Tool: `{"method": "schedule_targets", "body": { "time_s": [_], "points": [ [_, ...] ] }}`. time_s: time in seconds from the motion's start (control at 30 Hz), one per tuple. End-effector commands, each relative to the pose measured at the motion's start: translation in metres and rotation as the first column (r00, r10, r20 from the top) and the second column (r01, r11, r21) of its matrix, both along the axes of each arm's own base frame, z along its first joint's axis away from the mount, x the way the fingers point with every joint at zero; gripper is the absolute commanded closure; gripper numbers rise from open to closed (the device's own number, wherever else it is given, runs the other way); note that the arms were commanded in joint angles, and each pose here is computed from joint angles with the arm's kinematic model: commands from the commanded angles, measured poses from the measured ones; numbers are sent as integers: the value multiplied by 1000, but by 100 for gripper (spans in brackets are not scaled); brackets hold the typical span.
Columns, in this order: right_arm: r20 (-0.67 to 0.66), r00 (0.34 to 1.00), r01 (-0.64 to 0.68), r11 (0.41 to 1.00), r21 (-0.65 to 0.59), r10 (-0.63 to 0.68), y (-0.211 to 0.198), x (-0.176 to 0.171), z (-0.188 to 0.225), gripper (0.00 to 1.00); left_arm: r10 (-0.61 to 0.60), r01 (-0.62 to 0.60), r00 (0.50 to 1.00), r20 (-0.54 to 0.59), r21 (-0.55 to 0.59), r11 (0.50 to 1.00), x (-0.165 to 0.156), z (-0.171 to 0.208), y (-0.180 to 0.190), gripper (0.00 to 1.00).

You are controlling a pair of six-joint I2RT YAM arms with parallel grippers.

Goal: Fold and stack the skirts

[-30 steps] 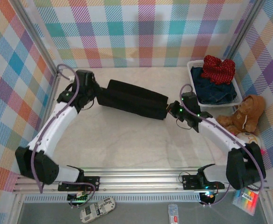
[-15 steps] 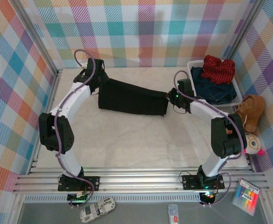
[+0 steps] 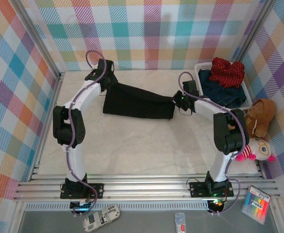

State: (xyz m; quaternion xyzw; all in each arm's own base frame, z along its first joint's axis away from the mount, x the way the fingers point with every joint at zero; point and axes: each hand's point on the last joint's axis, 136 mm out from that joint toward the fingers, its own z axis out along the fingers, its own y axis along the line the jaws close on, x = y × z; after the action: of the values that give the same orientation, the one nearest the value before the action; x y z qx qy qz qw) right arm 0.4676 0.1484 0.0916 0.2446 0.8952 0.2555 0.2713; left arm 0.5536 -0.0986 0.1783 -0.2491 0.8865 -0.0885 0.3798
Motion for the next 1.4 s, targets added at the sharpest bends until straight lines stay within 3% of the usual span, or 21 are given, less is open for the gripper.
{"method": "schedule_targets", "body": {
  "time_s": [0.0,0.13,0.63,0.8,0.83,0.9,0.93,0.97,1.27,1.37],
  "points": [
    [-9,1000,13,1000,7,-13,-2,4,0,100,-37,37,998,44,-7,999,16,12,0,100],
    [-16,999,30,1000,6,-30,-6,0,-4,100,-88,90,994,64,-15,996,27,10,-11,100],
    [-48,998,44,999,2,-44,-15,0,-18,99,-52,53,999,-16,68,996,43,-27,-1,100],
    [-39,999,-8,999,37,9,-8,9,-20,88,-54,60,996,-71,91,994,52,-48,-1,100],
    [-27,999,-30,999,43,31,-5,11,-18,82,-55,64,994,-98,88,994,53,-55,-2,89],
    [0,998,-64,997,46,64,-2,14,-10,73,-56,64,989,-138,57,996,52,-58,-4,42],
    [13,997,-77,996,45,77,0,14,-5,69,-58,64,987,-149,34,997,51,-56,-5,26],
    [27,996,-87,995,44,86,0,13,1,63,-71,74,986,-148,9,997,50,-51,-10,17],
    [74,972,-229,971,64,224,30,-17,33,3,-220,175,962,-163,-248,953,9,-37,-54,6],
    [76,955,-292,952,88,286,48,-20,32,1,-295,217,942,-157,-384,897,2,-47,-78,1]
  ]
}}
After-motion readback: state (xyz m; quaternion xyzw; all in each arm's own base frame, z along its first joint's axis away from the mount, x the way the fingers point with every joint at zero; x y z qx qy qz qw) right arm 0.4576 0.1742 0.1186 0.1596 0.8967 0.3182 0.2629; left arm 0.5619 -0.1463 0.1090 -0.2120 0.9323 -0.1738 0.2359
